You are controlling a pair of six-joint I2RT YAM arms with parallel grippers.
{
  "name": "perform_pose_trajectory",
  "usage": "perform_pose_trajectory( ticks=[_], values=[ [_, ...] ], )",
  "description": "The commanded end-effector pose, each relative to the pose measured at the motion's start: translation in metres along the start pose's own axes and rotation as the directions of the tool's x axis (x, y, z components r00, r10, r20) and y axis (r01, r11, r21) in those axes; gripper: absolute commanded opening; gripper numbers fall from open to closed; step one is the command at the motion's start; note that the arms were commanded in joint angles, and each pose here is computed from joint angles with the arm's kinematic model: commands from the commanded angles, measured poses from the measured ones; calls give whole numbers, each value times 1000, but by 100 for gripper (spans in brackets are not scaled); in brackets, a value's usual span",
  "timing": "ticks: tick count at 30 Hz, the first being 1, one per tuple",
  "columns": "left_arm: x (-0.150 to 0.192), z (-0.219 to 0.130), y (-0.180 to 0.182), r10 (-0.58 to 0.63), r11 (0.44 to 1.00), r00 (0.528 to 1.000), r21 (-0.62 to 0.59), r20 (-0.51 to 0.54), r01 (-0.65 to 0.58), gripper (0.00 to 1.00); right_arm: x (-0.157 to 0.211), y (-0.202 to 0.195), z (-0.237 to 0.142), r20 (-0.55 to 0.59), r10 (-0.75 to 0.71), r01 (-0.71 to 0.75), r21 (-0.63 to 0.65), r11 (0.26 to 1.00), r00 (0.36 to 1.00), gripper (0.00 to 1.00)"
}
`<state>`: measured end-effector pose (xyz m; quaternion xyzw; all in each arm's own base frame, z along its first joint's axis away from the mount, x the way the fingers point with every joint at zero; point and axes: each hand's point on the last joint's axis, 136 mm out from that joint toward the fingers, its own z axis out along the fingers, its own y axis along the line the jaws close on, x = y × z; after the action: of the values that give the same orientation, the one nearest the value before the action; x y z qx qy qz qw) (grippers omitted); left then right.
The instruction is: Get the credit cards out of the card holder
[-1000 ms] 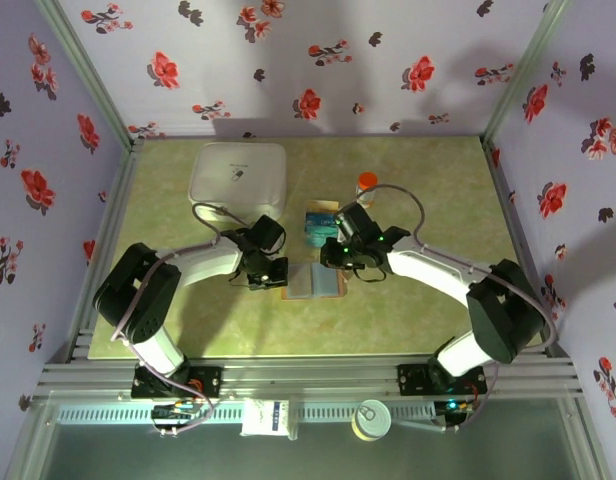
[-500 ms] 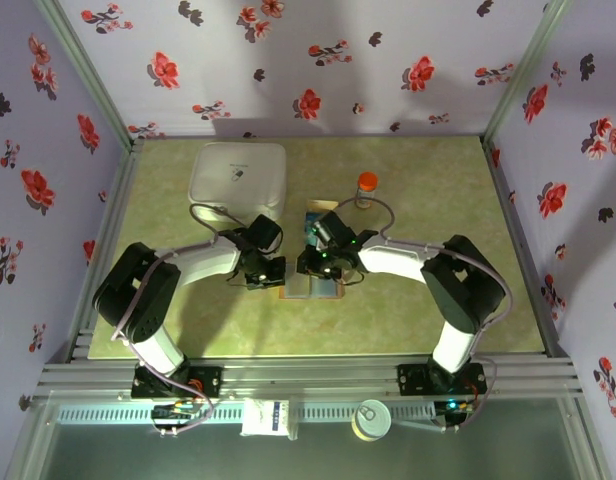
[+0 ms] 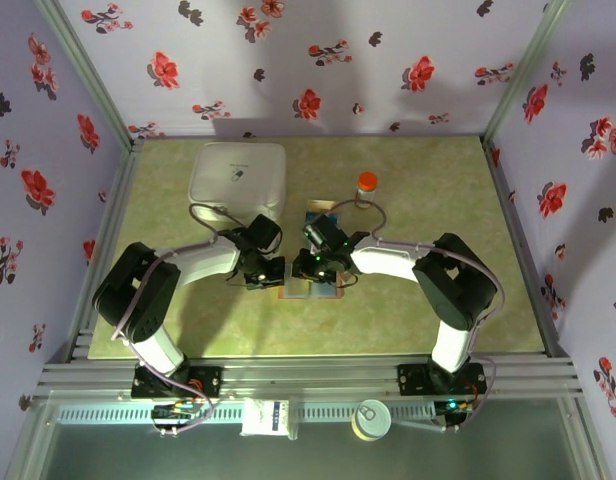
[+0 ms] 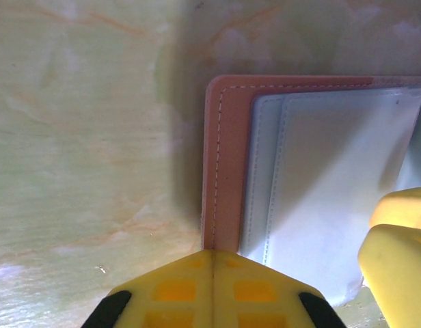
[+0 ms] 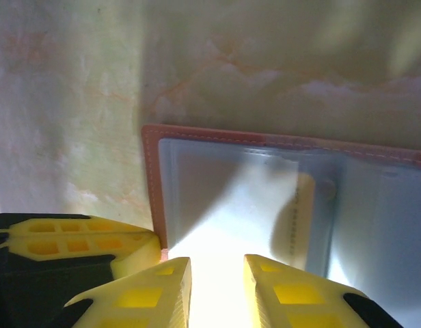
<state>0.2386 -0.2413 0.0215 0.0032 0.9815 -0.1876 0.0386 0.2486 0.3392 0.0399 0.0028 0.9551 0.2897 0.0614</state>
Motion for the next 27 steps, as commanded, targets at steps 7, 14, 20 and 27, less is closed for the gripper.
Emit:
perform_pose_trajectory(
  ticks=[7,14,20,27],
  values=[
    [7,5,13,-10,999,999,-49,-37,9,0,5,-18,-3,-14,9,-8,121,993,1000,27],
    [8,5,15,-12,998,999,-60,-40,9,0,2,-27,-17,8,-22,20,179,984,1000,26],
    [5,0,12,-12,999,1000,-51,-28,10,0,6,-28,-9,-19,-17,20,149,989,1000,22],
    [-3,-21,-18,-27,996,999,85,26,24,0,2,-16,-18,11,-22,21,100,995,1000,24]
  ],
)
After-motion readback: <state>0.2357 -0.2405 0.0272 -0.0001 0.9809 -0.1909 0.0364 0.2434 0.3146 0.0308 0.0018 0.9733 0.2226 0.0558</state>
